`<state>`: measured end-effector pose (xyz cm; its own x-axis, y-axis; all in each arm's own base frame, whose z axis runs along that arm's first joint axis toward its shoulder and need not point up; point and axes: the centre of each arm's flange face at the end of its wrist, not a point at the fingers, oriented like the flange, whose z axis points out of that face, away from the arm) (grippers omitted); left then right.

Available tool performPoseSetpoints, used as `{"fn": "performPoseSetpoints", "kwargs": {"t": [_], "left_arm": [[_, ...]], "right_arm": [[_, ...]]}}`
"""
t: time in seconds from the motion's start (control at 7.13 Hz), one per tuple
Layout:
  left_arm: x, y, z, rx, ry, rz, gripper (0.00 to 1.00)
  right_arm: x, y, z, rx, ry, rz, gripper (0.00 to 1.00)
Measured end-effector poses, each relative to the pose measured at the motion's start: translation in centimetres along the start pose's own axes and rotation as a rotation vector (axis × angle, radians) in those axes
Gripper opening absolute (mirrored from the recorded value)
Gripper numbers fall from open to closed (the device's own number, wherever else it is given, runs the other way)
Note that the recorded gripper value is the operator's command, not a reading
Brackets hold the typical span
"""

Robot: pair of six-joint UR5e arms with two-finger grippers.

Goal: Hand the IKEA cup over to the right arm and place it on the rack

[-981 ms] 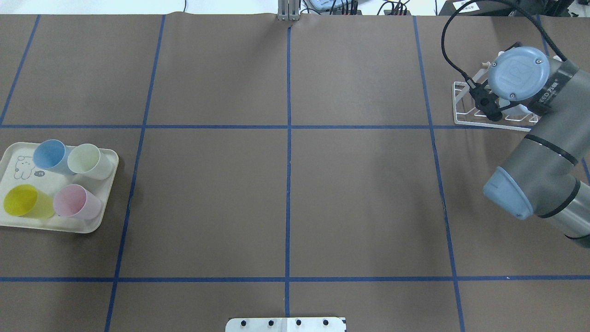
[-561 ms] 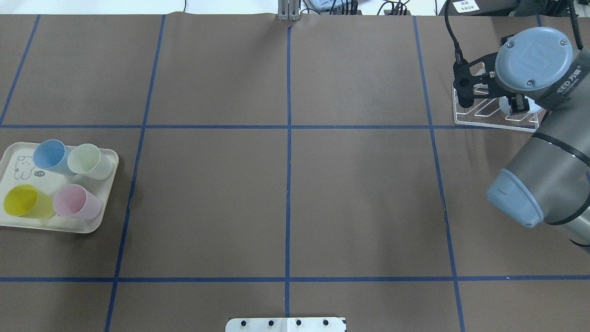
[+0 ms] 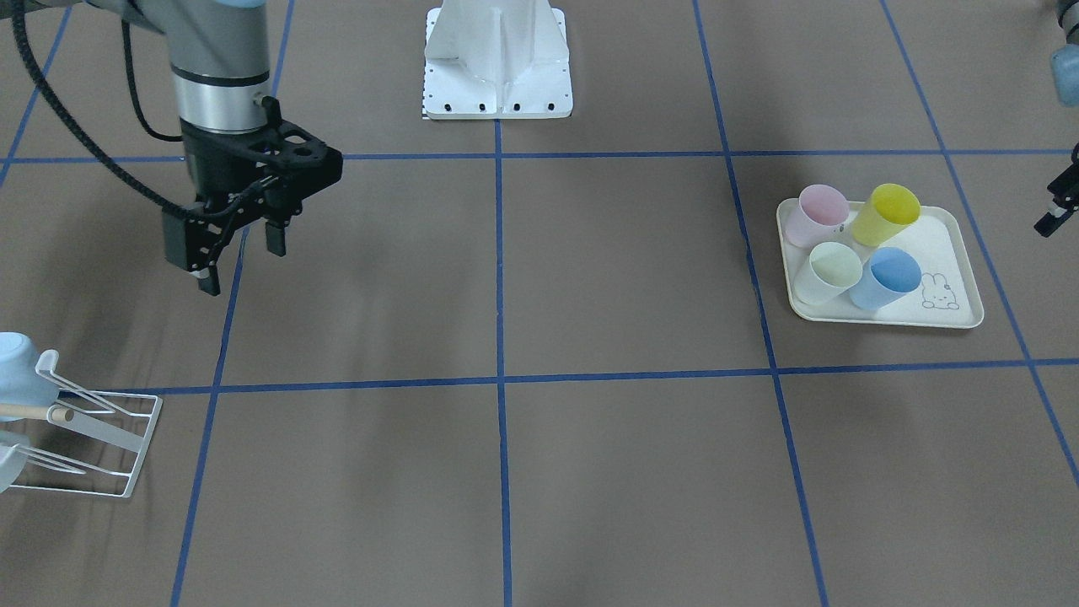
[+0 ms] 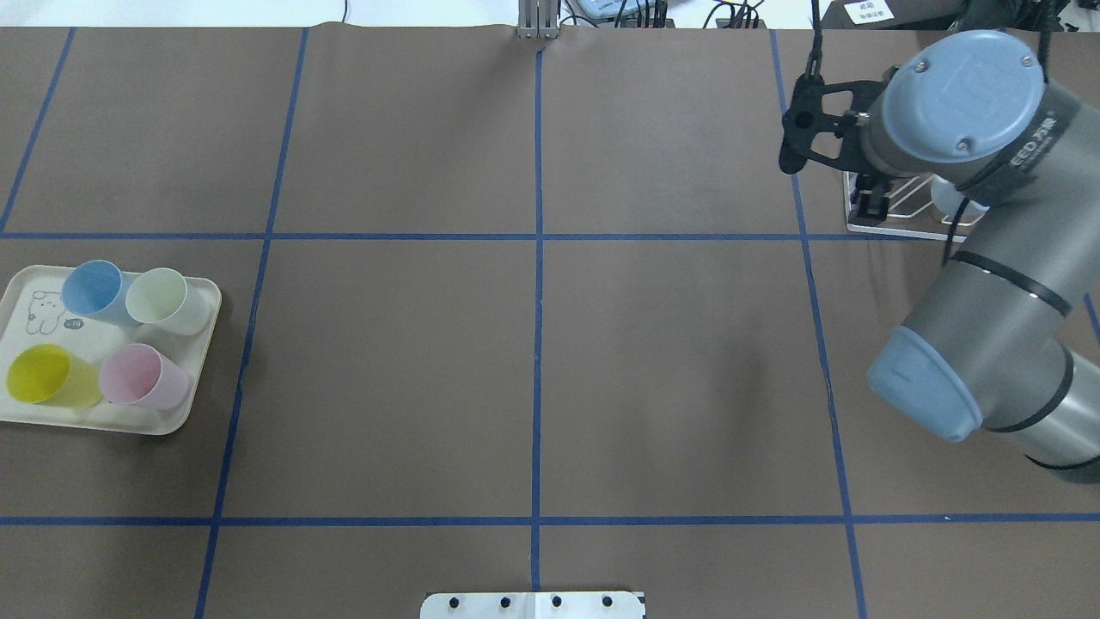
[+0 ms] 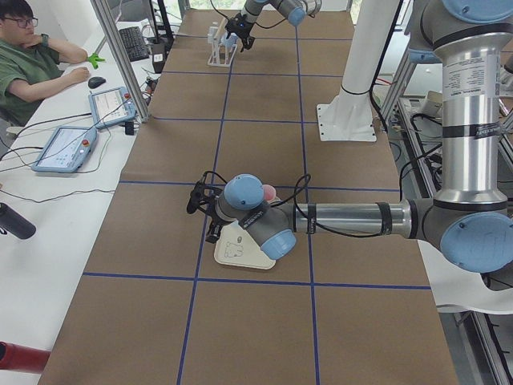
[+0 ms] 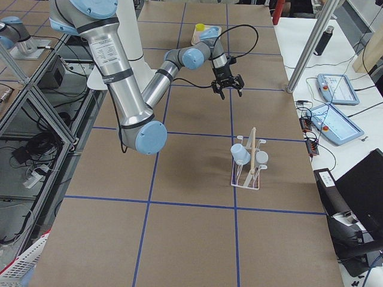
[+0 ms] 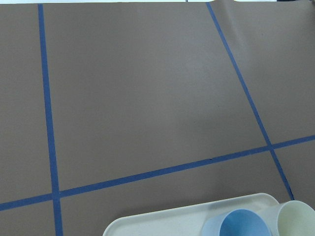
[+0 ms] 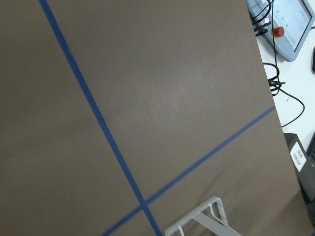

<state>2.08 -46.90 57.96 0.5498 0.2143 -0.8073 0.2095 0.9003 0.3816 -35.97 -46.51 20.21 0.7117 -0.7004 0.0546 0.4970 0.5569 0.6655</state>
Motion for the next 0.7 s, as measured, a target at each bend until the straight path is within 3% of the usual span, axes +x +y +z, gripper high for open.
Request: {"fn": "performPoseSetpoints", "kwargs": {"t": [0.28,0.7], "left_arm": [[1.7,0.6,2.7,-0.023,-0.025,-0.026,1.00],[5.0,1.8,7.5,-0.040,-0.087,-0.045,1.00]], "right_arm": [[-4.2,-4.3,-3.3,0.076,-0.068,0.202,1.00],[-7.9,-7.3,-5.2,0.096,-0.133,0.359,0.99]]}}
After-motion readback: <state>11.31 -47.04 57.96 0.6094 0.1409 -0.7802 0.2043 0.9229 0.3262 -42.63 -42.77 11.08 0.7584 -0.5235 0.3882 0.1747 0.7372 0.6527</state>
